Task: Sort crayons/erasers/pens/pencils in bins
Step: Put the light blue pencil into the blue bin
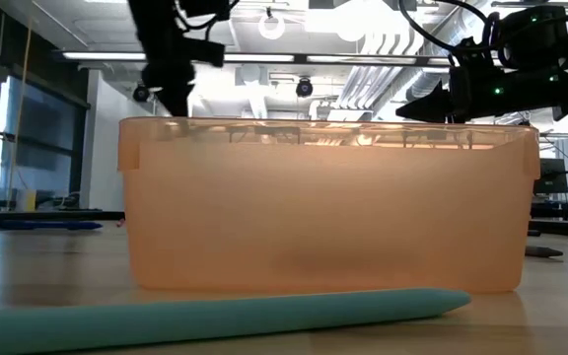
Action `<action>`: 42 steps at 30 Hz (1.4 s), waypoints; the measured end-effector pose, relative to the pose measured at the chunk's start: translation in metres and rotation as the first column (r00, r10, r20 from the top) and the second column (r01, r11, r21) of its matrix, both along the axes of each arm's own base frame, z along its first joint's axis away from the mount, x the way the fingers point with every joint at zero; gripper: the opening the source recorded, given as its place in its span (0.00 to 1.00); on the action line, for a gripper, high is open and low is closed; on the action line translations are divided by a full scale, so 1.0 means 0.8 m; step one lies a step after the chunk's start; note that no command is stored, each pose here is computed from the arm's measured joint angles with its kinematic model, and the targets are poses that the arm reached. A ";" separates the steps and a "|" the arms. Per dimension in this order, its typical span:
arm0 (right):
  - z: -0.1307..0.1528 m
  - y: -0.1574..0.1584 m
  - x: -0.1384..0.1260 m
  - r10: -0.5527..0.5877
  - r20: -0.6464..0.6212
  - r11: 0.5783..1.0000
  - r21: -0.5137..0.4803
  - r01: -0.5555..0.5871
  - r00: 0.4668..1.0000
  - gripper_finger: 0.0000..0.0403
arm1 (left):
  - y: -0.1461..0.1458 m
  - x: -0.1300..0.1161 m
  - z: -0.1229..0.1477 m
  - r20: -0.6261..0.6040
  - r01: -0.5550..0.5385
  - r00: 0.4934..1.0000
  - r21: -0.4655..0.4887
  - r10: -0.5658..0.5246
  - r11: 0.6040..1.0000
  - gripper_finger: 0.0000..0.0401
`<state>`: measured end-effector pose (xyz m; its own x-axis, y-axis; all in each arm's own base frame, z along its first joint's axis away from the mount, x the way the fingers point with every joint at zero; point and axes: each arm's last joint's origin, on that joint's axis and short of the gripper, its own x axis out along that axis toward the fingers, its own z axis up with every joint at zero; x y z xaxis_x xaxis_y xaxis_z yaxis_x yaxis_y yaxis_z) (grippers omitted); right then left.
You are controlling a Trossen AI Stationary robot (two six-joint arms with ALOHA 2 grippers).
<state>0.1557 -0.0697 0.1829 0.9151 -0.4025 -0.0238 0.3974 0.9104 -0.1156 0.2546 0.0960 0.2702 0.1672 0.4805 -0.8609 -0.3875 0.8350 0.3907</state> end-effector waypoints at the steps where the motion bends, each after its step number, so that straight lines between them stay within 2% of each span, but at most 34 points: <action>1: 0.000 0.000 0.000 0.000 0.000 1.000 -0.001 0.000 1.000 0.00 | 0.012 0.000 0.005 -0.008 0.013 1.000 0.029 -0.012 0.999 0.02; 7: 0.000 0.000 0.000 0.000 0.000 1.000 -0.001 0.000 1.000 0.00 | 0.087 -0.007 0.013 -0.004 0.003 1.000 0.106 -0.003 0.994 0.02; 12: 0.000 0.000 0.000 -0.001 0.000 1.000 -0.001 0.001 1.000 0.00 | 0.136 -0.013 -0.011 0.034 -0.031 0.999 0.036 0.030 0.999 0.02; 20: 0.000 0.000 0.000 -0.001 -0.001 1.000 -0.005 0.001 1.000 0.00 | 0.190 -0.020 -0.062 -0.003 -0.123 0.992 -0.030 0.123 0.992 0.02; 26: 0.000 0.000 0.000 0.000 -0.002 1.000 -0.007 0.000 1.000 0.00 | 0.211 -0.030 -0.084 0.013 -0.177 0.984 -0.108 0.180 0.978 0.02; 42: 0.000 0.000 0.000 0.000 -0.006 1.000 -0.015 0.000 1.000 0.00 | 0.231 -0.038 -0.123 -0.050 -0.233 0.972 -0.165 0.228 0.958 0.02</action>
<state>0.1557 -0.0698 0.1830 0.9149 -0.4030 -0.0229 0.3968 0.9084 -0.1316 0.2239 0.2812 0.1722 0.0423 0.3501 -0.9358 -0.5675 0.7793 0.2659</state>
